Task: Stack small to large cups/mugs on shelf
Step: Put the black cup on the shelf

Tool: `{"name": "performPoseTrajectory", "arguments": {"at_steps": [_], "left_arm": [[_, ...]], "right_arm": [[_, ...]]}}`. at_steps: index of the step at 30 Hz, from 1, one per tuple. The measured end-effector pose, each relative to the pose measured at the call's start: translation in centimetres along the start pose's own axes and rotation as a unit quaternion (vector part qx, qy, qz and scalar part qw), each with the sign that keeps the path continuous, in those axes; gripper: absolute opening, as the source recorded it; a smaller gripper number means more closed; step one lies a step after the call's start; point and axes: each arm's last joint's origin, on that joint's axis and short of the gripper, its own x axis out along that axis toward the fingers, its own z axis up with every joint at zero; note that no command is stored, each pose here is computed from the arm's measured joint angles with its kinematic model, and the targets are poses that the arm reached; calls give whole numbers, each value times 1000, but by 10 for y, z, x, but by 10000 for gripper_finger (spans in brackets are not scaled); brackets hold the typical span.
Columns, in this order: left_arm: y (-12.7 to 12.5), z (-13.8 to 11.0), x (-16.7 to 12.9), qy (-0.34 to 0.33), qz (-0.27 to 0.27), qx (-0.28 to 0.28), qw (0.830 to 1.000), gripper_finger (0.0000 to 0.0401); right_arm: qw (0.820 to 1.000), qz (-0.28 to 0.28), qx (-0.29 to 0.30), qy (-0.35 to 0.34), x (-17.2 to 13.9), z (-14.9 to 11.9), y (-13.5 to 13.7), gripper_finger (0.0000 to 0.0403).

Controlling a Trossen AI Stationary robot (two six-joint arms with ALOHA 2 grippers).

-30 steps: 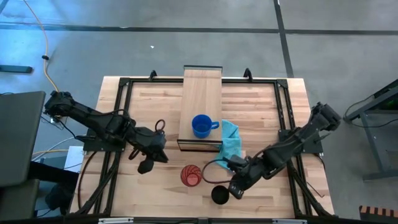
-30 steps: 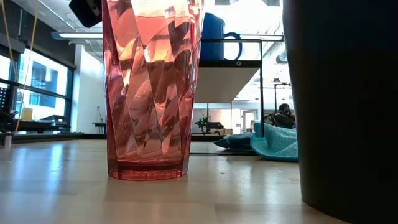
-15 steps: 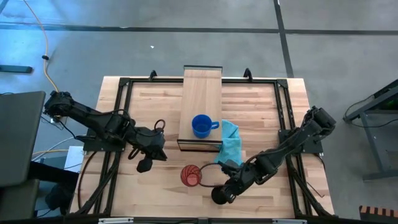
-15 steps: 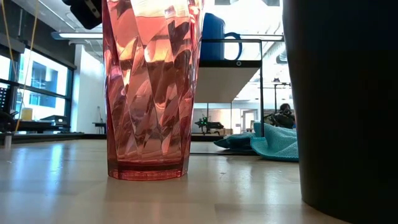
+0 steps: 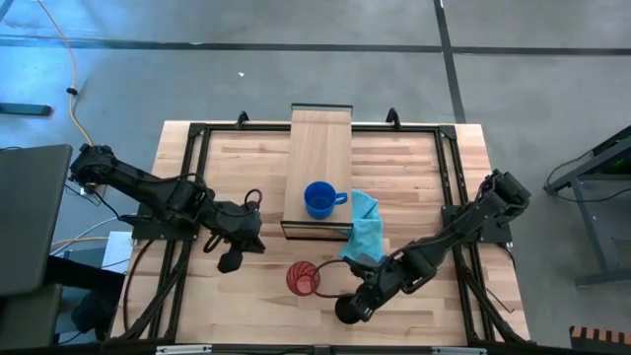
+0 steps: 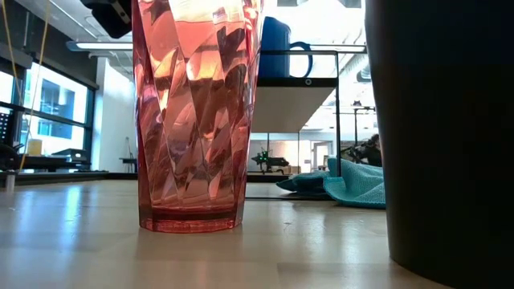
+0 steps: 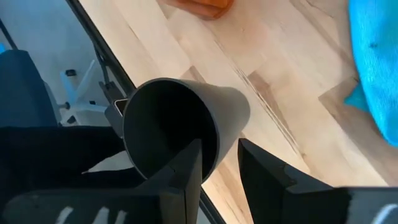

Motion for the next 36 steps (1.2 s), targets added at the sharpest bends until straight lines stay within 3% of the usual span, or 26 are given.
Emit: {"name": "performPoseTrajectory", "arguments": {"at_steps": [9,16,20,26,36], "left_arm": [[0,0,0,-2,4,2,1000,33],[1,-1,0,3,6,1,1000,33],[1,-1,0,5,7,1,1000,33],[1,-1,0,6,7,6,1000,33],[1,-1,0,7,7,7,1000,33]], "right_arm": [[999,12,-44,-11,0,4,2,95],[999,12,-46,-17,5,5,5,95],[998,-4,-59,-29,6,9,15,95],[994,-73,-78,1,13,11,22,95],[994,-76,-76,3,14,11,26,95]]}}
